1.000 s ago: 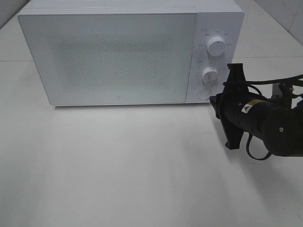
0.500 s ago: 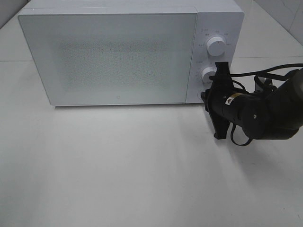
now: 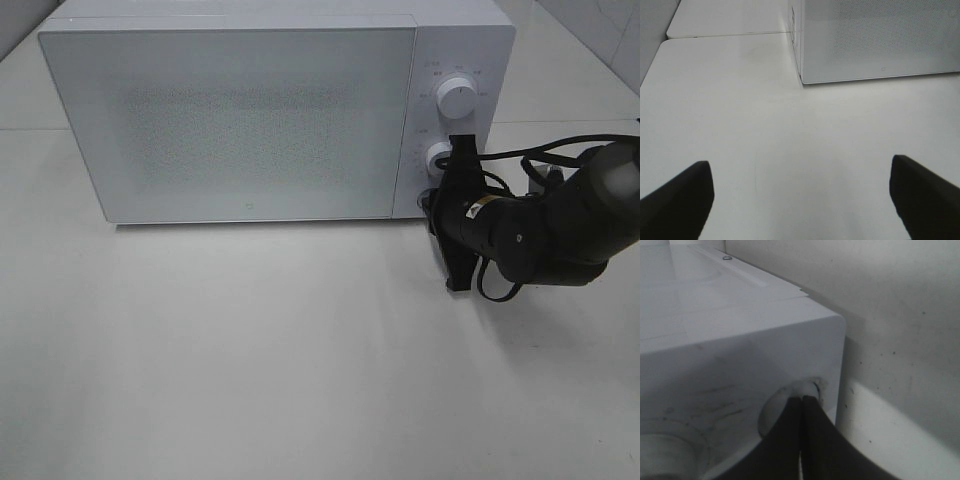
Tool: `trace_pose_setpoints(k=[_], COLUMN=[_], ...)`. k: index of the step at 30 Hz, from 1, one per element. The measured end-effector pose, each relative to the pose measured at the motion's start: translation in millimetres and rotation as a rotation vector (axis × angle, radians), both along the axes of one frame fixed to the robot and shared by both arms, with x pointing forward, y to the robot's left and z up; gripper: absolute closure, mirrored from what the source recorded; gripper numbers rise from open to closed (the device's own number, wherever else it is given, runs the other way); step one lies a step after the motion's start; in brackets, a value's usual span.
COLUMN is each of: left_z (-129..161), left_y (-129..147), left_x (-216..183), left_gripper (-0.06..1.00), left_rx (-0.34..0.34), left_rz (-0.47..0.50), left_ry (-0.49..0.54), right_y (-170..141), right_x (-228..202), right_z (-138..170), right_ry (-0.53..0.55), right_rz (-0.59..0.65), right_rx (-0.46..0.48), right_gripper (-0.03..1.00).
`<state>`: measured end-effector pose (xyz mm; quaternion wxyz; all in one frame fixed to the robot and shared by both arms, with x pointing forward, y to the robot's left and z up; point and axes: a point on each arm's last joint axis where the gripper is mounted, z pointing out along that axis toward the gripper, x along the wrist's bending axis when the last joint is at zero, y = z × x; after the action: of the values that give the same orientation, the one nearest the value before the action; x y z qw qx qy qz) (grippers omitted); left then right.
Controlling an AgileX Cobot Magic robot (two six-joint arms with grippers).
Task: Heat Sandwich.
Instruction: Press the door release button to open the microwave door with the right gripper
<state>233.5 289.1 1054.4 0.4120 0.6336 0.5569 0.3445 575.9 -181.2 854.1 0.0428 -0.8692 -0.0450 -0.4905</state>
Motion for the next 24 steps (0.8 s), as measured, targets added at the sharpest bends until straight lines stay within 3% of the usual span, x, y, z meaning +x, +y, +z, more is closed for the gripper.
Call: trace_pose_setpoints(k=[16, 24], left_z=[0.0, 0.0], left_y=[0.0, 0.0], left_x=[0.0, 0.0], left_gripper=[0.06, 0.06], left_rx=[0.000, 0.000], left_rz=[0.000, 0.000], left_ry=[0.000, 0.000], right_y=[1.4, 4.3], right_x=[6.6, 12.3], right_z=[-0.3, -0.5], right_ry=[-0.034, -0.051], right_rz=[-0.015, 0.013], right_rx=[-0.027, -0.095], right_gripper=[0.95, 0.95])
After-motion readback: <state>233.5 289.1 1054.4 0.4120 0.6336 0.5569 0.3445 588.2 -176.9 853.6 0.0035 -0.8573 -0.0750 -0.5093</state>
